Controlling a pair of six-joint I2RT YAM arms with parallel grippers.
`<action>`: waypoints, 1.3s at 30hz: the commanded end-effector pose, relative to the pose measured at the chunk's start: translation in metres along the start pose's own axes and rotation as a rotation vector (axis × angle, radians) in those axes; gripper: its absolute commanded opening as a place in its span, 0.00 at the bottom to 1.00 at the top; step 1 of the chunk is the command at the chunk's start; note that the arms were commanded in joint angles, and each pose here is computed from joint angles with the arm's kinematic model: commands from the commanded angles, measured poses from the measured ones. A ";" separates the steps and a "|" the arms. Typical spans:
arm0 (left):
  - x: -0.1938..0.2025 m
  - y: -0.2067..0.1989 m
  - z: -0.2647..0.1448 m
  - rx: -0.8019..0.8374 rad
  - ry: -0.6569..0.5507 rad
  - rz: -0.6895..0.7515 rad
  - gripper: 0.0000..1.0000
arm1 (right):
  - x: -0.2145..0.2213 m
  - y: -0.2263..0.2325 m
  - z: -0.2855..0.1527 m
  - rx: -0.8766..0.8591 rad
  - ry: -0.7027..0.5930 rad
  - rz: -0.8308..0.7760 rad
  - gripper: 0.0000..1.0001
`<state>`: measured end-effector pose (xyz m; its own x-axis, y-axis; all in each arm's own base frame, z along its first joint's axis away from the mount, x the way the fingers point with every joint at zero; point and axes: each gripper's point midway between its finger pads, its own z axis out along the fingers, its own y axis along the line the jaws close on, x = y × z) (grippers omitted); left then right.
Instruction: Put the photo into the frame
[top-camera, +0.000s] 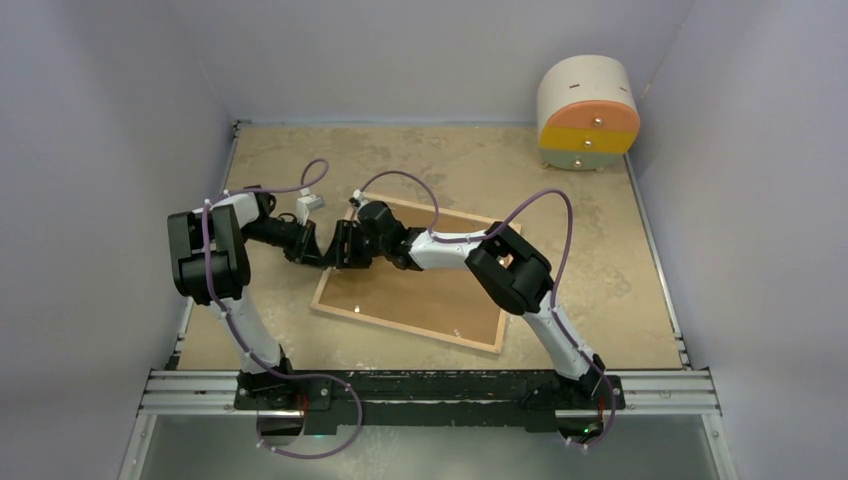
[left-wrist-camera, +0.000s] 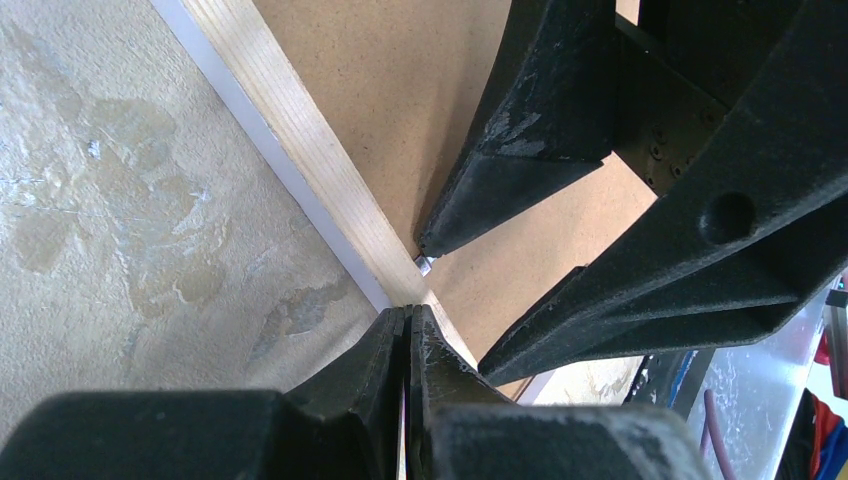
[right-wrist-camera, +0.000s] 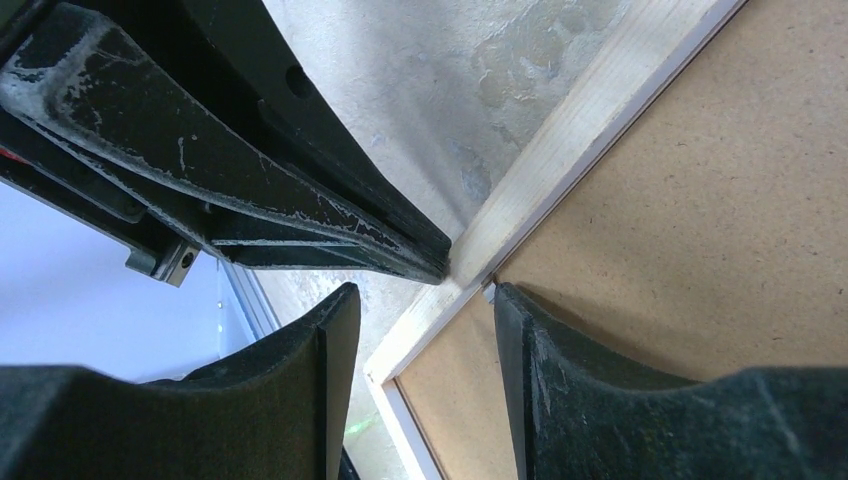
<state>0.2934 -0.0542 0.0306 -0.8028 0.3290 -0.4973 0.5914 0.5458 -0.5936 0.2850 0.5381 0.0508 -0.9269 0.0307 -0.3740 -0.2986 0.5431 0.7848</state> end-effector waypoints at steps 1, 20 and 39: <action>0.013 0.004 0.009 -0.005 0.036 0.046 0.00 | 0.011 -0.001 0.008 -0.003 0.037 0.014 0.55; 0.003 0.010 -0.006 -0.055 0.032 0.078 0.00 | -0.092 -0.015 -0.108 0.116 -0.222 -0.015 0.82; 0.040 0.027 -0.007 -0.220 0.182 0.201 0.01 | -0.048 -0.241 -0.347 0.814 -0.573 0.307 0.99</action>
<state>0.2838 -0.0325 0.0155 -0.7433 0.4547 -0.4906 0.6613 0.6097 -0.4369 0.3221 0.1254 0.0573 -0.6478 0.5314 -0.5459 0.3369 0.8425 0.4204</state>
